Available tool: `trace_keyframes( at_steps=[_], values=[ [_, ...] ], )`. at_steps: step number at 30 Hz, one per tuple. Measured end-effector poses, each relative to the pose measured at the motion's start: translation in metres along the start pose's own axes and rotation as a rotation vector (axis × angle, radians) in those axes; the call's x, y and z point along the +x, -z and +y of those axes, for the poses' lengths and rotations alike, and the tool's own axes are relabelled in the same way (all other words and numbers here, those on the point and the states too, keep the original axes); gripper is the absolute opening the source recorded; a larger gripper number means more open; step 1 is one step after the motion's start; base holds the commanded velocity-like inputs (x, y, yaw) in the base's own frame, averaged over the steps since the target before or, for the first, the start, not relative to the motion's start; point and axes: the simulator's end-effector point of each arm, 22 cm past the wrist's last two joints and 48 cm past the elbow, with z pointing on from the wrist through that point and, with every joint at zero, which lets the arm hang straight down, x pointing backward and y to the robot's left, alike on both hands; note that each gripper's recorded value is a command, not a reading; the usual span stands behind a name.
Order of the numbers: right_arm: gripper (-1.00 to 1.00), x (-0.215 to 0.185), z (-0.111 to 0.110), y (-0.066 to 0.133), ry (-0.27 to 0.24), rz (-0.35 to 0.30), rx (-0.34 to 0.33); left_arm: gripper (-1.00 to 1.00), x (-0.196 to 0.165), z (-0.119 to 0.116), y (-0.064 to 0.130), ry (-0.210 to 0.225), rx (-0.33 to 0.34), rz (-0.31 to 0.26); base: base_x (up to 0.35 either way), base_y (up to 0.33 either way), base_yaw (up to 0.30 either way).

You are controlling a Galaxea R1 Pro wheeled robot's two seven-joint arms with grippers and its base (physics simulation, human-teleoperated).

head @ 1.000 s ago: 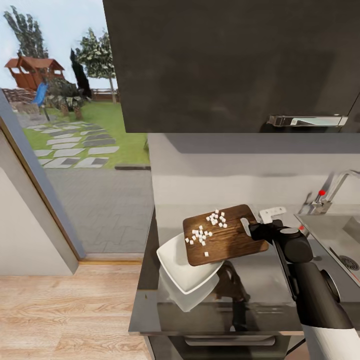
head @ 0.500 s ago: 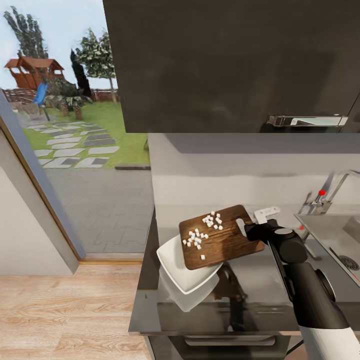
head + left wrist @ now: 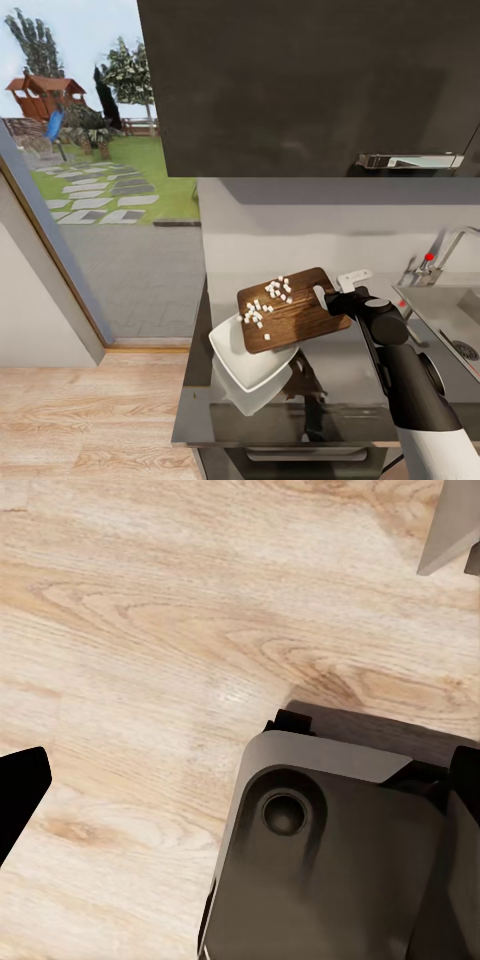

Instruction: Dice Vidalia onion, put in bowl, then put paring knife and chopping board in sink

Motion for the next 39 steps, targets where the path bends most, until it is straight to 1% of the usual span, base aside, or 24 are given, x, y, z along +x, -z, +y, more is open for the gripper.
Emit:
trace_keyframes(
  at_steps=[25, 27, 28, 29, 31, 33, 39],
  values=[
    [-1.0, -0.0059, -0.0017, 0.0004, 0.002, -0.009, 0.004, 1.0, 0.0, 0.0, 0.0, 0.0, 0.0, 0.0, 0.0, 0.0, 0.0],
    [-1.0, -0.0053, -0.0054, 0.0004, 0.016, -0.006, 0.023, 1.0, 0.0, -0.0001, 0.0, 0.0, 0.0, 0.0, 0.0, 0.0, 0.0],
    [-1.0, -0.0056, -0.0066, 0.0006, 0.039, -0.005, 0.04, 1.0, 0.0, 0.0, 0.0, 0.0, 0.0, 0.0, 0.0, 0.0, 0.0],
    [-1.0, -0.0071, -0.0023, 0.0009, 0.075, -0.006, 0.049, 1.0, 0.0, -0.0001, -0.0001, 0.0, 0.0, 0.0, 0.0, 0.0, 0.0],
    [-1.0, -0.008, 0.0034, 0.0011, 0.08, -0.008, 0.036, 1.0, 0.0, -0.0002, 0.0, 0.0, 0.001, 0.0, 0.0, 0.0, 0.0],
    [-1.0, -0.0083, 0.0017, 0.0013, 0.09, -0.008, 0.047, 1.0, 0.0, -0.0002, 0.0, 0.0, 0.001, 0.0, 0.0, 0.0, 0.0],
    [-1.0, -0.0084, 0.0029, 0.0013, 0.09, -0.008, 0.044, 1.0, 0.0, -0.0001, 0.0, 0.0, 0.0, 0.0, 0.0, 0.0, 0.0]
  ],
)
